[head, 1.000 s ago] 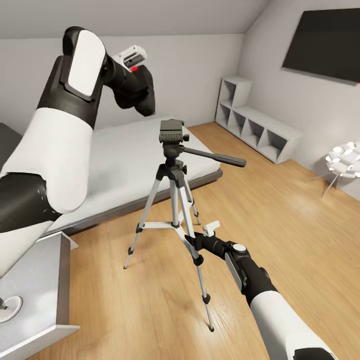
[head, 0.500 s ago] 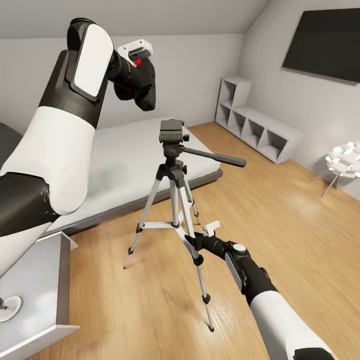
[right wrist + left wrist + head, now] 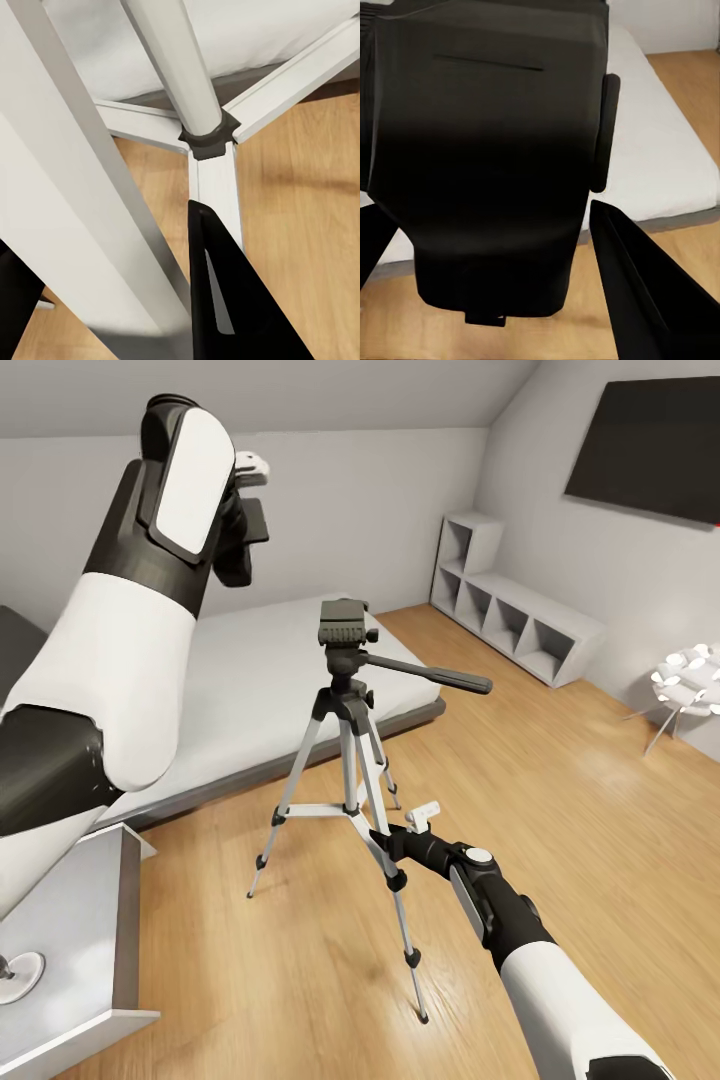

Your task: Attach the digital camera to the camera tripod in the bedroom.

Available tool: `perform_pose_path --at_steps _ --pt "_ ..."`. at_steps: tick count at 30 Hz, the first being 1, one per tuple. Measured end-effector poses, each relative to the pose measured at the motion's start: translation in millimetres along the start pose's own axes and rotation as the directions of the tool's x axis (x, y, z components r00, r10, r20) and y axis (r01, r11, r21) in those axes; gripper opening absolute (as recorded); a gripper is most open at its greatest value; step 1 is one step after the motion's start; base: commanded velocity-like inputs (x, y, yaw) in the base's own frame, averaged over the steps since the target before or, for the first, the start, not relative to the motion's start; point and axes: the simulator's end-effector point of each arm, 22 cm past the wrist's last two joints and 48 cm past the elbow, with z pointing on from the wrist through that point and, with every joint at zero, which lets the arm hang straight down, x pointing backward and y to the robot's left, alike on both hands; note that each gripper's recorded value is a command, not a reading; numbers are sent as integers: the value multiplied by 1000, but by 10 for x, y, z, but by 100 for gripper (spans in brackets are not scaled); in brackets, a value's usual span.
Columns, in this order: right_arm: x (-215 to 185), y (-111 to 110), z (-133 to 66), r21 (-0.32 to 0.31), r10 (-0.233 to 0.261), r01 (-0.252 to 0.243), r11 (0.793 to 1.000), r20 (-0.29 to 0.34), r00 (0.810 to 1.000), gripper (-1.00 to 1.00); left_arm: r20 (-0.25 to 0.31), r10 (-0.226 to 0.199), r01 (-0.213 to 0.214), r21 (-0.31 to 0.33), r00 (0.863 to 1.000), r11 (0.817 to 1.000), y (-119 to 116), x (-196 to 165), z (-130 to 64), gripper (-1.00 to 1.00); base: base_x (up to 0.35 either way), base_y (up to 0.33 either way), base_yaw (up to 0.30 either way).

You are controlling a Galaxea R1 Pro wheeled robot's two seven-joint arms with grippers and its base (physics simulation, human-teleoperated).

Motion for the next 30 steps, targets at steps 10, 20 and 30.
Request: perform_pose_path --at_steps 10,20,30 --pt "-2 1 2 -1 0 0 1000 0 1000 -100 0 51 -51 113 999 992 -309 44 -17 -100 0 0 0" --pt "2 -2 -1 0 1 -1 1000 0 1000 -100 149 -42 -79 718 988 691 -783 -479 -510 -100 0 0 0" --pt "1 -1 0 -2 1 -1 1000 0 1000 -100 382 -71 -319 848 922 423 -528 -720 -997 -100 0 0 0"
